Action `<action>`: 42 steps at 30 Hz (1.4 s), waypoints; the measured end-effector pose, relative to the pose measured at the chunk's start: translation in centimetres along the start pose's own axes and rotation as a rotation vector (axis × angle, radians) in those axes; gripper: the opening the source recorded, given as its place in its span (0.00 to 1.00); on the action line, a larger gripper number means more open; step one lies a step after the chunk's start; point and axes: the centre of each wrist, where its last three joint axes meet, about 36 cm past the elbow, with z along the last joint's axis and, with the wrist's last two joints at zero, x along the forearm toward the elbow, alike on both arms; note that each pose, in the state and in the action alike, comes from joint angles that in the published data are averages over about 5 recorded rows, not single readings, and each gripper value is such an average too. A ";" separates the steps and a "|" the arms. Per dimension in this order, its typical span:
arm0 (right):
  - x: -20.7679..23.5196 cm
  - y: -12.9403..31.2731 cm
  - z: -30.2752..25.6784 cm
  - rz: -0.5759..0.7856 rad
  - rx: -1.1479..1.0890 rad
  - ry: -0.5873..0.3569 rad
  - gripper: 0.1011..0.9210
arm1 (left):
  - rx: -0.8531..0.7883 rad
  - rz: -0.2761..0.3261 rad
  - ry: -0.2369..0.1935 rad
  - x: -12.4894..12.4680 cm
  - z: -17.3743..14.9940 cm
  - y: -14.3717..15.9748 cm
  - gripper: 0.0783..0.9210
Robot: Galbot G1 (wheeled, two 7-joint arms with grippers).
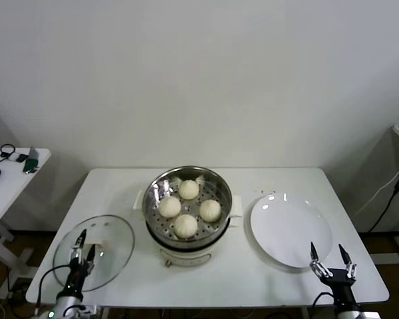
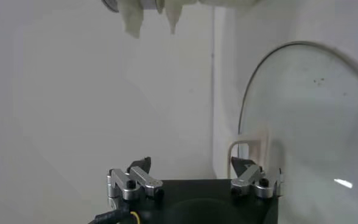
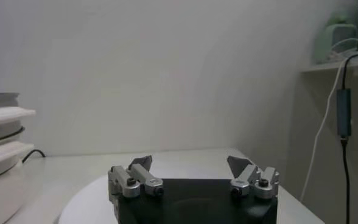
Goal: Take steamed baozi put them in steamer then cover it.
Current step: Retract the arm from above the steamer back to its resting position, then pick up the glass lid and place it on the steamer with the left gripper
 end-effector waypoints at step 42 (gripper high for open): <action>-0.2 1.3 -1.1 -0.020 0.014 -0.033 0.88 | -0.012 -0.012 0.024 -2.2 1.0 0.8 0.08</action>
